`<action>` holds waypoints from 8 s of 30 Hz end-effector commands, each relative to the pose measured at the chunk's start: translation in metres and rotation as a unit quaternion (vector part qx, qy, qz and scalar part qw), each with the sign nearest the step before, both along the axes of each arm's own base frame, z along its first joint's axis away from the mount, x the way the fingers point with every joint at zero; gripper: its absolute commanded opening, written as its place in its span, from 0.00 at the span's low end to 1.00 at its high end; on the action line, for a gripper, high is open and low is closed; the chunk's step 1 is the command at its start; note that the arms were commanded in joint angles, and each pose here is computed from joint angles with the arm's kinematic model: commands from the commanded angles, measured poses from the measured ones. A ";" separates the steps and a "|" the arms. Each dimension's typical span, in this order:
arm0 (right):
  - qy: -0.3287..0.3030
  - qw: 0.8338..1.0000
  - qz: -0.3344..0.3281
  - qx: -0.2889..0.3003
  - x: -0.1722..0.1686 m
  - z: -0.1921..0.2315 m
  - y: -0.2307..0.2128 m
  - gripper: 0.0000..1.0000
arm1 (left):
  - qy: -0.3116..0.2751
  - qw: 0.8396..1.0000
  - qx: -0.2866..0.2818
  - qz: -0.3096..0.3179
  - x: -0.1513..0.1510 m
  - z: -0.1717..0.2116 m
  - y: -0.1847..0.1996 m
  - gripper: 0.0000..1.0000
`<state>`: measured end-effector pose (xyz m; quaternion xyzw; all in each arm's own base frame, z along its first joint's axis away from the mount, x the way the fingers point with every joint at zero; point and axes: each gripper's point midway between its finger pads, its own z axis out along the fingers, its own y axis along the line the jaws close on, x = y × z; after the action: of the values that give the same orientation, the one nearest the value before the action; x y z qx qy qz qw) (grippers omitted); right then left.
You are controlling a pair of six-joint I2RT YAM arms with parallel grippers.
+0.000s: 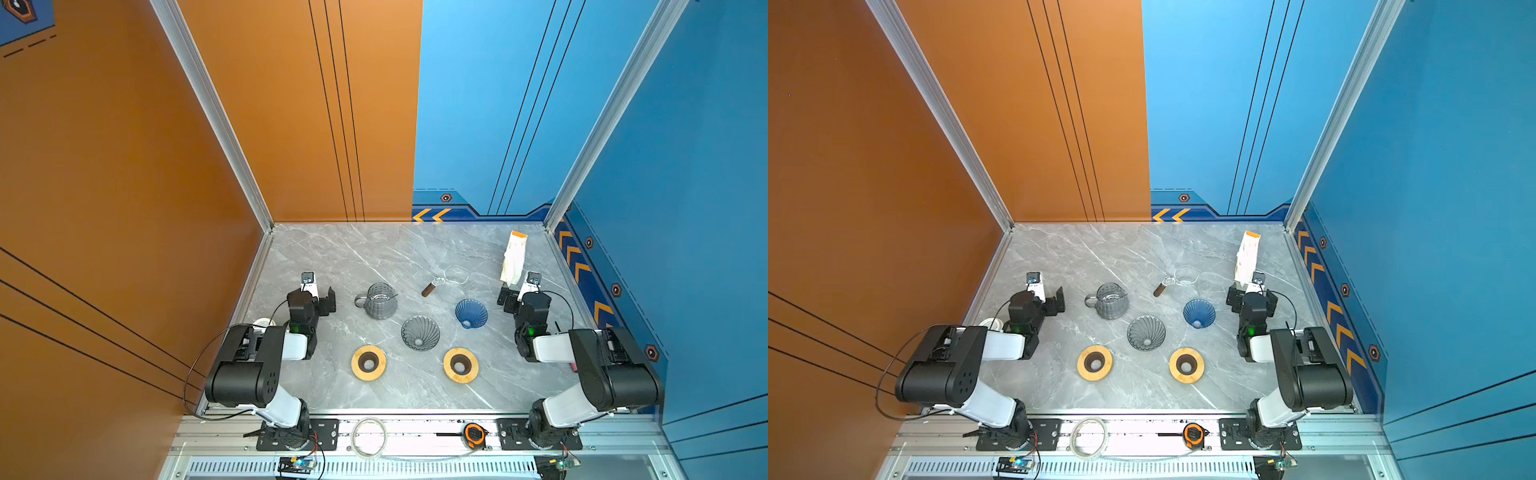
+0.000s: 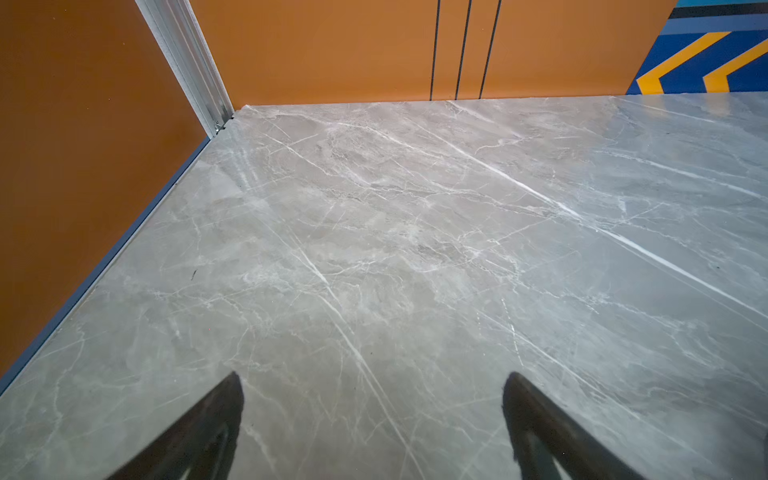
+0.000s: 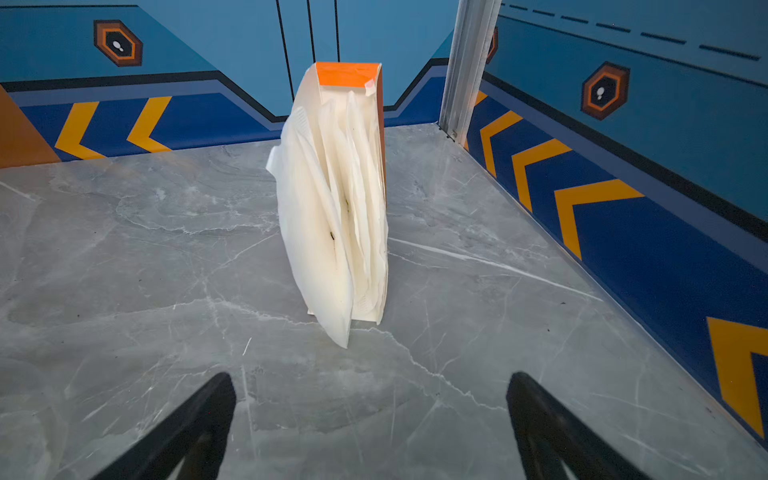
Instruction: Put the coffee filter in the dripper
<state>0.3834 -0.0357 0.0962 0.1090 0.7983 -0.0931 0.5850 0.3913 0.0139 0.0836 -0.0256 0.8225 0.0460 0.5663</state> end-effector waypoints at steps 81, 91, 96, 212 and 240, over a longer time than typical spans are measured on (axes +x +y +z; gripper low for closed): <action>0.121 0.967 0.214 0.073 -0.042 0.151 0.110 1.00 | 0.174 0.971 -0.155 -0.054 -0.090 0.127 -0.047 0.98; 0.215 0.919 0.324 0.068 -0.091 0.135 0.163 1.00 | 0.302 0.913 -0.269 -0.049 -0.142 0.082 -0.081 1.00; 0.247 0.898 0.358 0.058 -0.116 0.122 0.185 1.00 | 0.363 0.876 -0.313 -0.052 -0.168 0.059 -0.103 0.97; 0.204 0.892 0.389 0.101 -0.107 0.116 0.248 1.00 | 0.296 0.837 -0.431 -0.160 -0.151 0.100 -0.159 0.00; 0.182 0.897 0.388 0.109 -0.090 0.115 0.259 1.00 | 0.271 0.803 -0.461 -0.265 -0.023 0.116 -0.205 0.00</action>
<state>0.2902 0.2217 0.2129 -0.1695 0.8749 0.2127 0.4006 0.3620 -0.1873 0.1868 -0.0773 0.8527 -0.4669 0.2210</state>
